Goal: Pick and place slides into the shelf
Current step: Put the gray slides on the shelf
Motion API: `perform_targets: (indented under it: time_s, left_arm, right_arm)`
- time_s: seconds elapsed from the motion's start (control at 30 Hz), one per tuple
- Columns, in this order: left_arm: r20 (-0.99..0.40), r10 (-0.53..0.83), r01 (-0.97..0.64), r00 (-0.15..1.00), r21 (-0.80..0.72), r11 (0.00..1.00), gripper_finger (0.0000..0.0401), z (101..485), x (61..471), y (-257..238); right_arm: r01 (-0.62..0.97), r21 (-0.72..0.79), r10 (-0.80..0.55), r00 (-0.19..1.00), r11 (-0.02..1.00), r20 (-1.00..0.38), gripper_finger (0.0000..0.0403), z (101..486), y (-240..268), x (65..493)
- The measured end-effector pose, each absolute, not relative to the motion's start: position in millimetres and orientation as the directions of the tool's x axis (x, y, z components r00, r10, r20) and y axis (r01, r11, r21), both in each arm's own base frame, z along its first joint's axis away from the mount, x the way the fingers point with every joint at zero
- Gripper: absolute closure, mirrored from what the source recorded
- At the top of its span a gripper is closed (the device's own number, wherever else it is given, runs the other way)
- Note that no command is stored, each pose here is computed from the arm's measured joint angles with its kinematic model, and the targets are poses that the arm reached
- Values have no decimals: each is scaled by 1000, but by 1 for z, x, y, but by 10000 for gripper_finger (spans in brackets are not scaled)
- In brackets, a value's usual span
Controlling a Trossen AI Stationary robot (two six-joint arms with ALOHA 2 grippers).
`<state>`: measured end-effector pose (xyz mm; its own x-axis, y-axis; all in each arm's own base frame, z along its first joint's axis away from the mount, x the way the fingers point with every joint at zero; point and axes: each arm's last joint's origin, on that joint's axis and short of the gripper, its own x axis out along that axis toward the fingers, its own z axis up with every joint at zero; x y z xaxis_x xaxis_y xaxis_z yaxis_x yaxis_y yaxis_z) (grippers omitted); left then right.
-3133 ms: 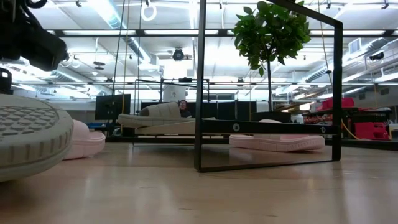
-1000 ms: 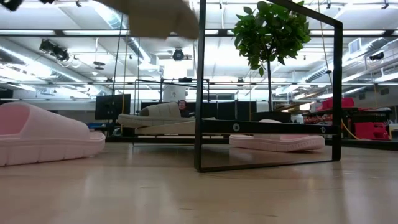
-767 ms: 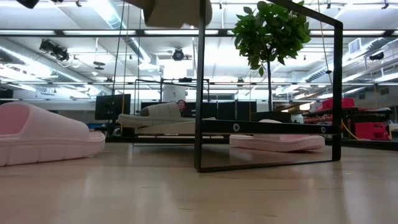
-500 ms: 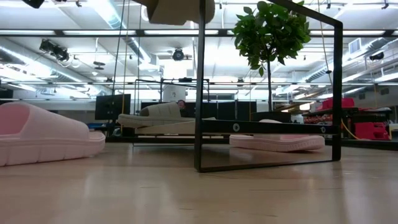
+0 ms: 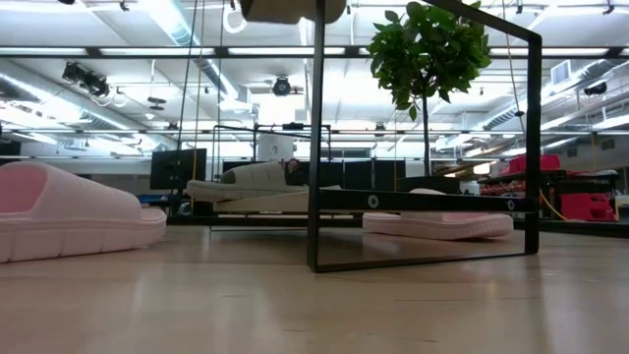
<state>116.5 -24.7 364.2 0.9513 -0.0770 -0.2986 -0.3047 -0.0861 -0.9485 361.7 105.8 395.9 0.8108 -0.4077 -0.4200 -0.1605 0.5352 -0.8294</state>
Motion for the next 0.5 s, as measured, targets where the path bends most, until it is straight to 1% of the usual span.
perform_targets:
  time_s: [0.13, 0.27, 0.5]
  left_arm:
    - [-278, -80, -284, 957, -954, -92, 367, 366, 117, -25]
    - [-274, -94, -282, 957, -956, -82, 367, 367, 117, -25]
    - [-249, -104, -258, 963, -963, -83, 369, 369, 120, -26]
  right_arm:
    - [-171, -823, -405, 805, 542, -434, 100, 389, 104, 368]
    - [-162, -841, -432, 799, 516, -419, 94, 387, 100, 375]
    - [-142, -852, -473, 780, 504, -410, 102, 378, 87, 388]
